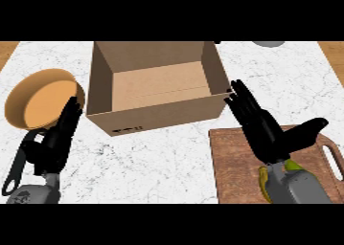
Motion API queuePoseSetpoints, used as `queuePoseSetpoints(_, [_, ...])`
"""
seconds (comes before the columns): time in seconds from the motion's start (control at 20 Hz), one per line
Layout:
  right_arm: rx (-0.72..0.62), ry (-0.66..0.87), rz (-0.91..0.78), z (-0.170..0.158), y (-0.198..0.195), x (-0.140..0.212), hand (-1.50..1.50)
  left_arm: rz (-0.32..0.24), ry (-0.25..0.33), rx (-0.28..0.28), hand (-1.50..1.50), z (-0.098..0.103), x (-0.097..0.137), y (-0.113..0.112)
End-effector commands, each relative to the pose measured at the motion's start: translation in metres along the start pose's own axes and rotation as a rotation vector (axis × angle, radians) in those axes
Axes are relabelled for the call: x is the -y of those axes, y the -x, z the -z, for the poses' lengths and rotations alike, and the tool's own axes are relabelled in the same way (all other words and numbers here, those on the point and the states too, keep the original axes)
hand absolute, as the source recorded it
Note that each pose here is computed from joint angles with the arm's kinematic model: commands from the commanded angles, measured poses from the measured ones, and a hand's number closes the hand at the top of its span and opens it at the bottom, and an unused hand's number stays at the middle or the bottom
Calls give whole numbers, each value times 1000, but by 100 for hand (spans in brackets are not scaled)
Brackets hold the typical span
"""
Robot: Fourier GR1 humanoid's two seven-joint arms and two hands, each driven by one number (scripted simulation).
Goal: Pick the pear from the cutting board and place it in the cardboard box
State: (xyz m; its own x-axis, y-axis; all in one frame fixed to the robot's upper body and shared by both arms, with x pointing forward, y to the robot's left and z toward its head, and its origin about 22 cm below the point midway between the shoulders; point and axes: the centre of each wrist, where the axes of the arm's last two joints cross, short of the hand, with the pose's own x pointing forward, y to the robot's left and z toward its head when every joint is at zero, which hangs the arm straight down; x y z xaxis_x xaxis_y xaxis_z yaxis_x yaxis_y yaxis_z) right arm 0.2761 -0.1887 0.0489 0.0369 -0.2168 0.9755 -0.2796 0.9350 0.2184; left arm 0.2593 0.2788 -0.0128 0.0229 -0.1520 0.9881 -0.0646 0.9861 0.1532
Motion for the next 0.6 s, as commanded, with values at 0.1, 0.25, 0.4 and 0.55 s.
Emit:
queuePoseSetpoints(0.1, [108,17,-4,15,-52,64,-150,127,-49,-7,0,6,-24,-14])
queuePoseSetpoints(0.25, [195,65,-37,8,-77,125,-150,267,-93,7,0,-7,-31,-19])
queuePoseSetpoints(0.4, [-129,414,-459,-26,-34,153,150,212,-39,-57,0,-7,-23,-11])
queuePoseSetpoints(0.55, [-48,460,-265,-47,-7,163,-150,225,-48,-75,0,-25,-5,0])
